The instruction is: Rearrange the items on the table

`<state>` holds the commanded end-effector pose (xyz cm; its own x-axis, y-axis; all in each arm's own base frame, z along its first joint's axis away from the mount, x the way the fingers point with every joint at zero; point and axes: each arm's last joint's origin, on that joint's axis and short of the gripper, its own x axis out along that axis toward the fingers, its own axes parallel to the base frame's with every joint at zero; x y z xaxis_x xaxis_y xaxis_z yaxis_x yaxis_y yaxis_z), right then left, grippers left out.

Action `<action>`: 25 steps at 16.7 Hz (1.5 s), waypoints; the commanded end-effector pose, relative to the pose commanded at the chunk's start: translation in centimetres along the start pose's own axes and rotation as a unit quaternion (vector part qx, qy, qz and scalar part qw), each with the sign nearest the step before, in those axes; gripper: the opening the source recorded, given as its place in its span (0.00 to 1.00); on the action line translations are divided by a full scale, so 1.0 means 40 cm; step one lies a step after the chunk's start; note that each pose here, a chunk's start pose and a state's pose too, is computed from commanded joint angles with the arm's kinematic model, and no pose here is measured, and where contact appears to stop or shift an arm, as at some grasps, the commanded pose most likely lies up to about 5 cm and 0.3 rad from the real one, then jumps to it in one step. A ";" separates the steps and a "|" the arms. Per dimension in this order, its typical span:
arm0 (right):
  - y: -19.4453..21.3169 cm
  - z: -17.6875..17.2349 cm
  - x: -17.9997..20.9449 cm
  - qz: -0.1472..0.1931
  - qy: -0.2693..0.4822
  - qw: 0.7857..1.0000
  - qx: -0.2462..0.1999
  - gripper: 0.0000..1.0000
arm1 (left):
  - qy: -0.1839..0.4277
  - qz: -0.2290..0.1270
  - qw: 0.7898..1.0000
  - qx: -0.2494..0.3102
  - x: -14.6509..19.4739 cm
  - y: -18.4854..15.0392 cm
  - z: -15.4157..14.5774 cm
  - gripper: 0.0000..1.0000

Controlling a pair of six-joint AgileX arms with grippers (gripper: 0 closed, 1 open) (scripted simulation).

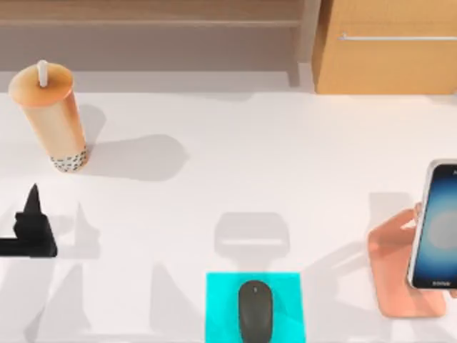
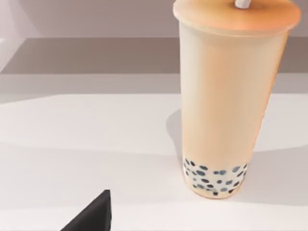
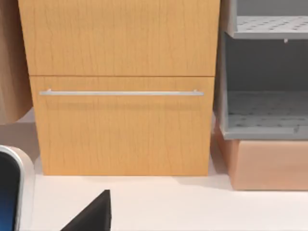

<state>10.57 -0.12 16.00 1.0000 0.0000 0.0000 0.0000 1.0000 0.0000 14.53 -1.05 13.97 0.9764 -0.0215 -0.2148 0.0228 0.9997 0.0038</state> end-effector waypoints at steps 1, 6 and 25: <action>0.000 0.000 0.000 0.000 0.000 1.000 0.000 1.00 | 0.012 -0.002 1.000 0.000 0.010 -0.002 -0.007 1.00; 0.000 0.000 0.000 0.000 0.000 1.000 0.000 1.00 | 0.053 -0.009 0.999 -0.003 0.051 -0.014 -0.038 1.00; 0.000 0.000 0.000 0.000 0.000 1.000 0.000 1.00 | 0.088 -0.011 0.996 -0.003 0.200 -0.037 -0.118 1.00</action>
<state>10.57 -0.12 16.00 1.0000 0.0000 0.0000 0.0000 1.0000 0.0000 21.31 -2.66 7.64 0.9233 -0.0422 -0.3817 0.0422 0.9991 -0.0084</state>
